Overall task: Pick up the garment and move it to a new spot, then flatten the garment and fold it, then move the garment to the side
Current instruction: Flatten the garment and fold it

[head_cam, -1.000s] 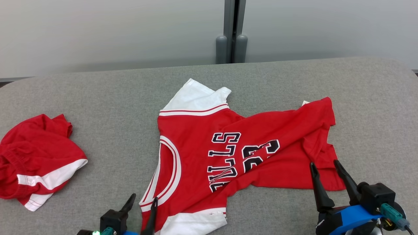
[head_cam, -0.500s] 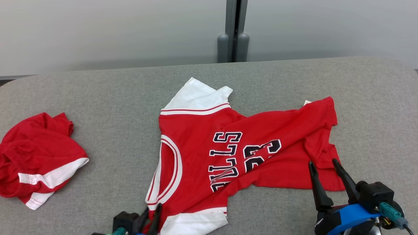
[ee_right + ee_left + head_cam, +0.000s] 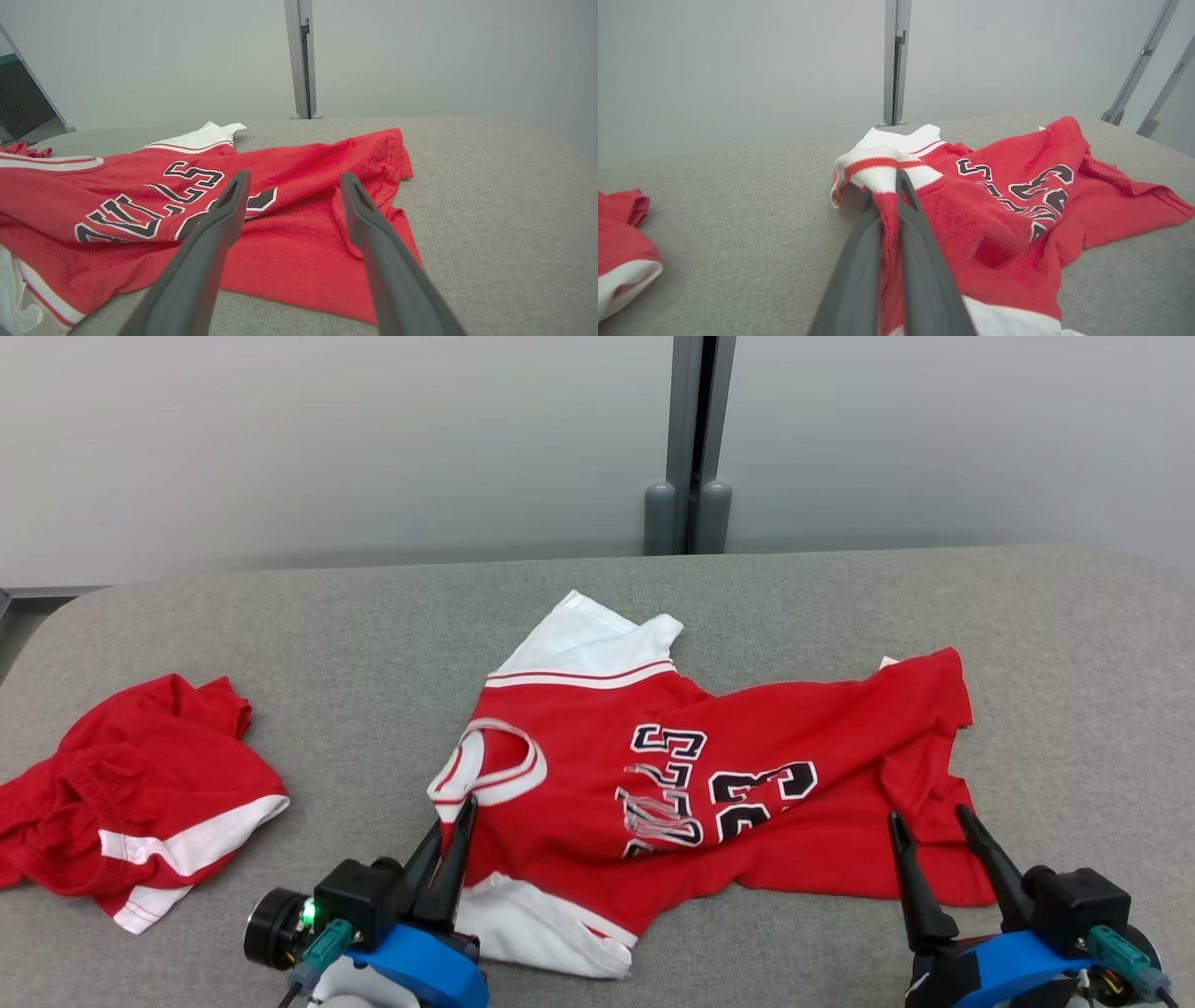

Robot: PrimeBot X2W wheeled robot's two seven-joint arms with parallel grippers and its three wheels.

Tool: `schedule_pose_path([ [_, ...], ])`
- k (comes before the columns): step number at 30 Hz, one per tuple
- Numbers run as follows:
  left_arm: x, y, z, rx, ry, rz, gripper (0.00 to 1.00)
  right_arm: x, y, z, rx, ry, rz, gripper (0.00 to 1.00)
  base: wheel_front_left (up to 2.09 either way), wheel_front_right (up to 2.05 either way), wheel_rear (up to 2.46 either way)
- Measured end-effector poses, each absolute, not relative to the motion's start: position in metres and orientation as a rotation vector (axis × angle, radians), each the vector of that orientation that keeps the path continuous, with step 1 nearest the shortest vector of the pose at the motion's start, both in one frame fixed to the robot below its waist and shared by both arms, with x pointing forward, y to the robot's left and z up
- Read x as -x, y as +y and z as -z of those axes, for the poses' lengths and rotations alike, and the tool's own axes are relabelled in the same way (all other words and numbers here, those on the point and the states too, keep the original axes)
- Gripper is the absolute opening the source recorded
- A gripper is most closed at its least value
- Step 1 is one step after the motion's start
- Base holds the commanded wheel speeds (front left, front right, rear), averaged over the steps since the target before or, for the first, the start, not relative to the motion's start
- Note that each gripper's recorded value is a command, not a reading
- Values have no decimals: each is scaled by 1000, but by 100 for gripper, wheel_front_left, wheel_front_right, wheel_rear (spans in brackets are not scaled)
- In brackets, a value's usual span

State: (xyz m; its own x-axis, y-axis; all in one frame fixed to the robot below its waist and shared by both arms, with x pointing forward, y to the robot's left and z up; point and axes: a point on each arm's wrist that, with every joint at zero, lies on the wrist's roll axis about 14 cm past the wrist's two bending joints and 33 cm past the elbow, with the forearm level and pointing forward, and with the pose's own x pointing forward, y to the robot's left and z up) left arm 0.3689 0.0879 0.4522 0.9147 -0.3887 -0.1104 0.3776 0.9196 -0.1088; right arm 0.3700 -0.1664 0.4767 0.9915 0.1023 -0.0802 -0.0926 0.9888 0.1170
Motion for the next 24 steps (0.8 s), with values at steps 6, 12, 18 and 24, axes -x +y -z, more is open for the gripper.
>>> schedule_pose_path([
  [6, -370, 81, -492, 70, 25, 418, 0, -369, -162, -479, -120, 80, -111, 100, 0, 0, 0],
  [12, -363, 74, -501, 75, 20, 434, 0, -369, -161, -476, -123, 88, -113, 100, 0, 0, 0],
  [18, -362, 77, -495, 73, 46, 429, 0, -369, -163, -472, -125, 101, -106, 100, 0, 0, 0],
  [24, -373, 81, -491, 75, 54, 415, 0, -371, -168, -469, -125, 108, -90, 100, 0, 0, 0],
])
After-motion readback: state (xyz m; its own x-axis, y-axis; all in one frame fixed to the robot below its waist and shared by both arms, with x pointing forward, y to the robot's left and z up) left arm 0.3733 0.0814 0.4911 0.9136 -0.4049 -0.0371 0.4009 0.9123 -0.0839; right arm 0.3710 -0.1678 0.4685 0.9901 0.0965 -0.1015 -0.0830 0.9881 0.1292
